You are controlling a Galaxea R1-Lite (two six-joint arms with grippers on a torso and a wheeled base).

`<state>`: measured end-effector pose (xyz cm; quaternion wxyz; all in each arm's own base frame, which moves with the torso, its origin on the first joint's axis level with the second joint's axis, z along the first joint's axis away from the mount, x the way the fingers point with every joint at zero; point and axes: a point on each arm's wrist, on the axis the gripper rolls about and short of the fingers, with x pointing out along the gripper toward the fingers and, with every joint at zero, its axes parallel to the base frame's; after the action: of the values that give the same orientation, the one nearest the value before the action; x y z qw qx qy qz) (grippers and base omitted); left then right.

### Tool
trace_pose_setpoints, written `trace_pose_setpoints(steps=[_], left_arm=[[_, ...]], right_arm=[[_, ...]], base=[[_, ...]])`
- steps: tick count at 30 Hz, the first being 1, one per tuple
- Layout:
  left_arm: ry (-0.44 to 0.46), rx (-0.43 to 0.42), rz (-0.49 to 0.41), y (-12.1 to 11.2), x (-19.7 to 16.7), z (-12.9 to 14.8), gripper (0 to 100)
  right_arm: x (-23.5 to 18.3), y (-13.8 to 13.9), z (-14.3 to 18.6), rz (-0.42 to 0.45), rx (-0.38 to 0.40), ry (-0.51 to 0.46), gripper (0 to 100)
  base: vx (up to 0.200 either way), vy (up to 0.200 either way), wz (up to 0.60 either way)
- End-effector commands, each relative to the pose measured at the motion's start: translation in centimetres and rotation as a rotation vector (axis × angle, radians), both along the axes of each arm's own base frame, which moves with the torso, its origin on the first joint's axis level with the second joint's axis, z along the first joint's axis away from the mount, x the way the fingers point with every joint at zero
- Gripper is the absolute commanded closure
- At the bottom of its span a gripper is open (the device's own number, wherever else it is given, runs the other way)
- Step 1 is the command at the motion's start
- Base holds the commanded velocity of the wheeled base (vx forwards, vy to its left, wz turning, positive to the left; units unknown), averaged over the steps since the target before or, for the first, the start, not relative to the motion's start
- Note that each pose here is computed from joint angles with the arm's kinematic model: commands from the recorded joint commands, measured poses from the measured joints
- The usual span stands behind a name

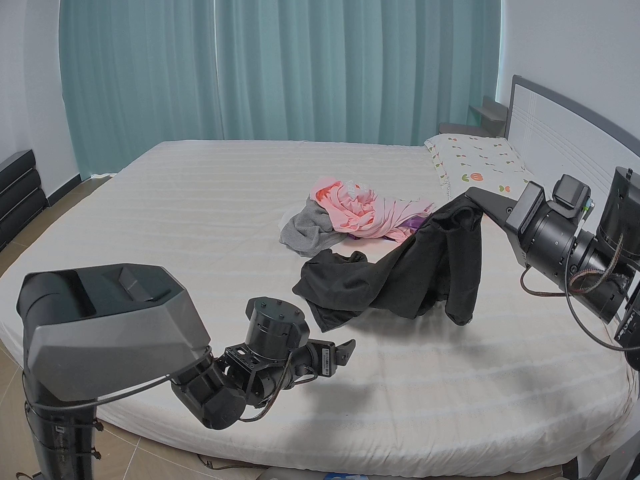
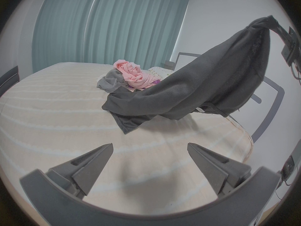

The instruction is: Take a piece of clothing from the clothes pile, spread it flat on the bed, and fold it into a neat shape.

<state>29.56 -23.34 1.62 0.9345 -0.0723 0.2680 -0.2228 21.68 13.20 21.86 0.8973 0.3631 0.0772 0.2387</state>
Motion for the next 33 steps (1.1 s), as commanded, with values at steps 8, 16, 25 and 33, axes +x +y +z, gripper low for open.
trace_pose_setpoints(steps=[8,16,25,33], left_arm=[[-0.019,-0.078,0.016,-0.6,2.9,-1.8,0],[-0.01,-0.083,0.03,-1.4,4.9,-4.3,0],[-0.017,-0.055,0.018,-2.7,6.8,-7.6,0],[-0.053,-0.046,0.024,-3.5,8.0,-7.6,0]], right_arm=[[-2.5,-0.2,1.1,0.054,0.025,-0.043,100],[-3.2,0.7,1.1,0.098,0.022,-0.037,100],[-3.1,0.8,1.4,0.106,0.028,-0.048,100],[-2.7,0.9,1.4,0.101,0.027,-0.045,100]], base=[[0.0,0.0,0.0],[0.0,0.0,0.0],[0.0,0.0,0.0],[0.0,0.0,0.0]])
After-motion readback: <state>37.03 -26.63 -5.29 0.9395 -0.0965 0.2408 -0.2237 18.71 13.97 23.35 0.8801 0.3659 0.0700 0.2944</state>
